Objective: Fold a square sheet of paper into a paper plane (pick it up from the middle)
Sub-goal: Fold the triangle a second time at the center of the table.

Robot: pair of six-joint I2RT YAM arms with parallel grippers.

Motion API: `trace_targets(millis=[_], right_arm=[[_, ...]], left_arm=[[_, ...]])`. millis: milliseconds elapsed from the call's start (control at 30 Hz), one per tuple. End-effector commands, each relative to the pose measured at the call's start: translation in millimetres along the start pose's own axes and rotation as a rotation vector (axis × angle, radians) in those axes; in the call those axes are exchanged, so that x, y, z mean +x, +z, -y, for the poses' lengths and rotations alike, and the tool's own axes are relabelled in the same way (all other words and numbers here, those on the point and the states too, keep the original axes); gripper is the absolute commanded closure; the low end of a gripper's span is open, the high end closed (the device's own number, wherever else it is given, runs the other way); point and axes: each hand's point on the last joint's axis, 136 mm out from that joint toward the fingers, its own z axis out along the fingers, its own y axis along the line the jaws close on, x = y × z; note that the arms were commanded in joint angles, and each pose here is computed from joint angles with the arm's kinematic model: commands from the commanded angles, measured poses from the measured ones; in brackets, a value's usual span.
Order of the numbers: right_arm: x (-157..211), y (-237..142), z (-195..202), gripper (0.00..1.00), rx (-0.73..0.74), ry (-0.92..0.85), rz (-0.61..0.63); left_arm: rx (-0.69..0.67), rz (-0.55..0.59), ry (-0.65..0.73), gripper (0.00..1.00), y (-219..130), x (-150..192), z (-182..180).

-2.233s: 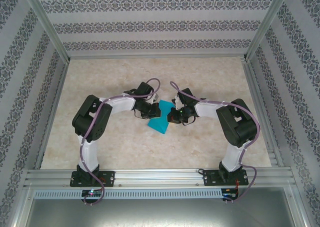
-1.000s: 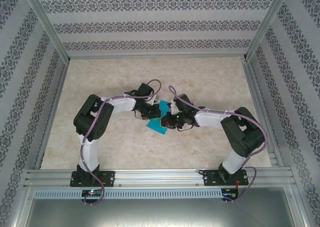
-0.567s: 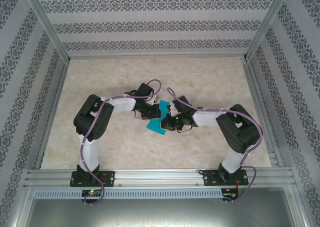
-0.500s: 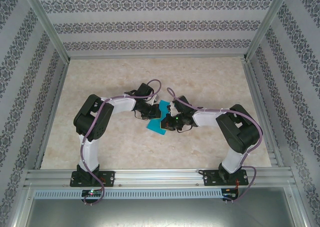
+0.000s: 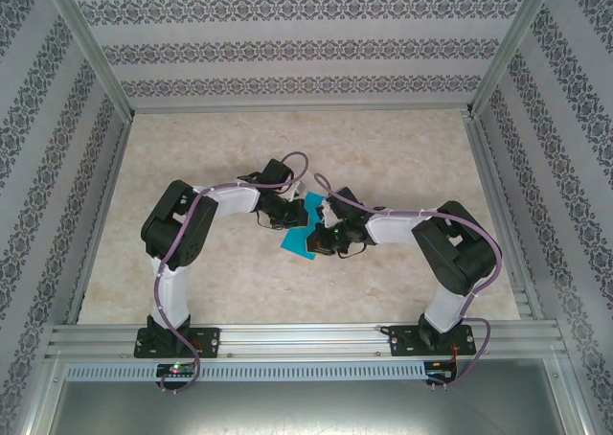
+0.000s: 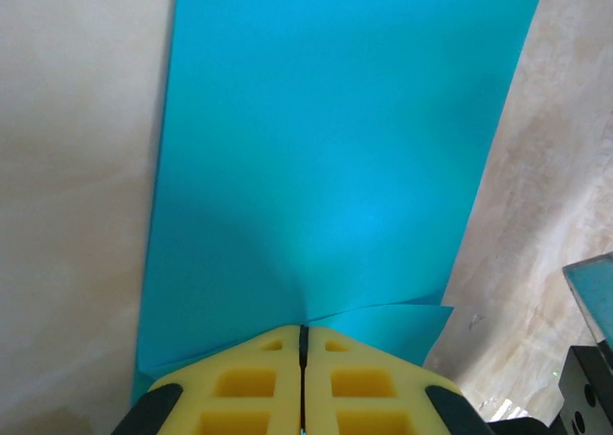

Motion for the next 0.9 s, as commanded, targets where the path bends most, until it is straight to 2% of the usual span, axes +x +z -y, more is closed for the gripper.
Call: trace_targets(millis=[0,567,867], right_arm=[[2.6,3.2,1.0,0.97,0.029,-0.027,-0.008],[21.0,8.7,10.6,0.97,0.087,-0.039,-0.047],[43.1,11.4,13.6,0.98,0.097,-0.012,-0.071]], left_arm=[[-0.131,-0.089,-0.059,0.91,23.1,29.6,-50.8],[-0.132,-0.101,-0.060,0.91,24.5,30.7,-54.7],[-0.136,-0.106,-0.057,0.92,23.4,30.8,-56.4]])
